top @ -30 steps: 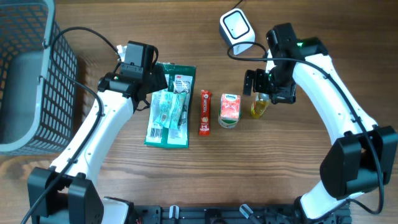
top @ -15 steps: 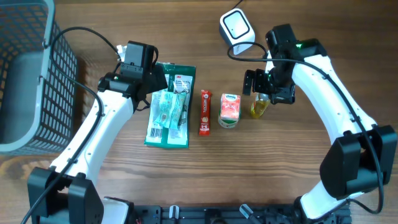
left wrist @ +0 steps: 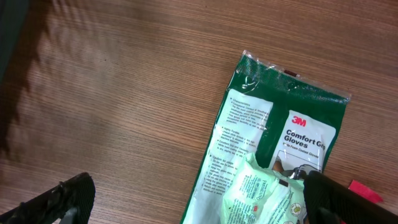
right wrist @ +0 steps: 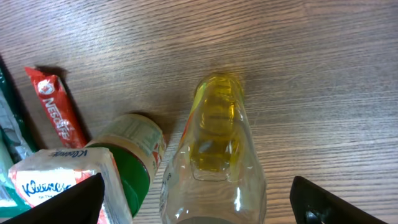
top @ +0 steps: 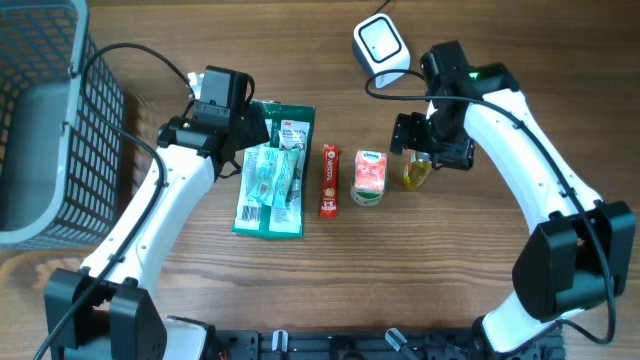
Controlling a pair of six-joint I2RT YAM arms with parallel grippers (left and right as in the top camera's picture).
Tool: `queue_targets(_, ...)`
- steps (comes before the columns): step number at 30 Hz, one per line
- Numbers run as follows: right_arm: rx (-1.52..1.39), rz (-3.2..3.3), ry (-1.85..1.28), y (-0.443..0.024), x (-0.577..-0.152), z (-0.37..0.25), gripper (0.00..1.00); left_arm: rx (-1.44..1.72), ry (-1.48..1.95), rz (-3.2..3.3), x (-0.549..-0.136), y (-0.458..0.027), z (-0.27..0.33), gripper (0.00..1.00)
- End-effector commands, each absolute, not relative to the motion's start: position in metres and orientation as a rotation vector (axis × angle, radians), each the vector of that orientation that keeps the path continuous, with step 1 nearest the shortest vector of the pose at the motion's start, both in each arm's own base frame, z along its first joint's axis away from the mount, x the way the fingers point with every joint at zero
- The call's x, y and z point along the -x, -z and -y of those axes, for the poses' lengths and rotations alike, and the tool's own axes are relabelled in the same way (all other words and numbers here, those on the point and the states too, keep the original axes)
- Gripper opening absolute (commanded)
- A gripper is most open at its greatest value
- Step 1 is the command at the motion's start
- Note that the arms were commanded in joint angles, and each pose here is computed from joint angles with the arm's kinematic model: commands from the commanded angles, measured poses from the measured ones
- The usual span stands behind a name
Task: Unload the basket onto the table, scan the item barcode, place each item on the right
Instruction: 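Reach the right gripper to the Vim bottle and grasp it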
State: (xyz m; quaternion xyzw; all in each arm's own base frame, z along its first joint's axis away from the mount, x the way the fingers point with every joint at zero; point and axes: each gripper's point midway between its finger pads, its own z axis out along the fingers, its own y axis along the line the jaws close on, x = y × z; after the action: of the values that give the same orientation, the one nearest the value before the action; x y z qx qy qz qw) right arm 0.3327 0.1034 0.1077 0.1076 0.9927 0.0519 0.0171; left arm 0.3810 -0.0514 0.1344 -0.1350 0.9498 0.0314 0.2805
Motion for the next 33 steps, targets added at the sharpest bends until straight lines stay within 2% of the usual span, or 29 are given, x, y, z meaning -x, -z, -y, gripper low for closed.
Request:
queue_targets(1,-0.362,-3.094,-0.103,-0.101,-0.331,-0.099,0.87,0.380,-0.089,-2.532,-0.384,-0.138,0.049,1.00)
queue_targets(3,-0.352,-3.097,-0.101,-0.101,-0.330,-0.102,0.87,0.380,-0.090,-2.532,-0.384,-0.138,0.049,1.00)
queue_targets(8,-0.381,-3.091,-0.085,-0.101,-0.330,-0.102,0.80,0.380,-0.089,-2.532,-0.384,-0.138,0.049,1.00)
queue_targets(19,-0.417,-3.065,-0.046,-0.083,-0.331,-0.097,0.79,0.380,-0.089,-2.532,-0.384,-0.138,0.049,1.00)
queue_targets(21,-0.416,-3.062,-0.048,-0.083,-0.332,-0.098,0.75,0.380,-0.090,-2.532,-0.384,-0.138,0.049,1.00)
queue_targets(25,-0.417,-3.061,-0.048,-0.083,-0.332,-0.098,0.57,0.380,-0.089,-2.532,-0.384,-0.138,0.049,1.00)
queue_targets(26,-0.416,-3.061,-0.048,-0.083,-0.332,-0.098,0.56,0.380,-0.090,-2.532,-0.384,-0.138,0.049,1.00)
queue_targets(28,-0.412,-3.062,-0.048,-0.083,-0.332,-0.098,0.43,0.380,-0.090,-2.532,-0.384,-0.138,0.049,1.00)
queue_targets(33,-0.352,-3.061,-0.039,-0.087,-0.335,-0.092,0.33,0.380,-0.089,-2.532,-0.384,-0.138,0.049,1.00)
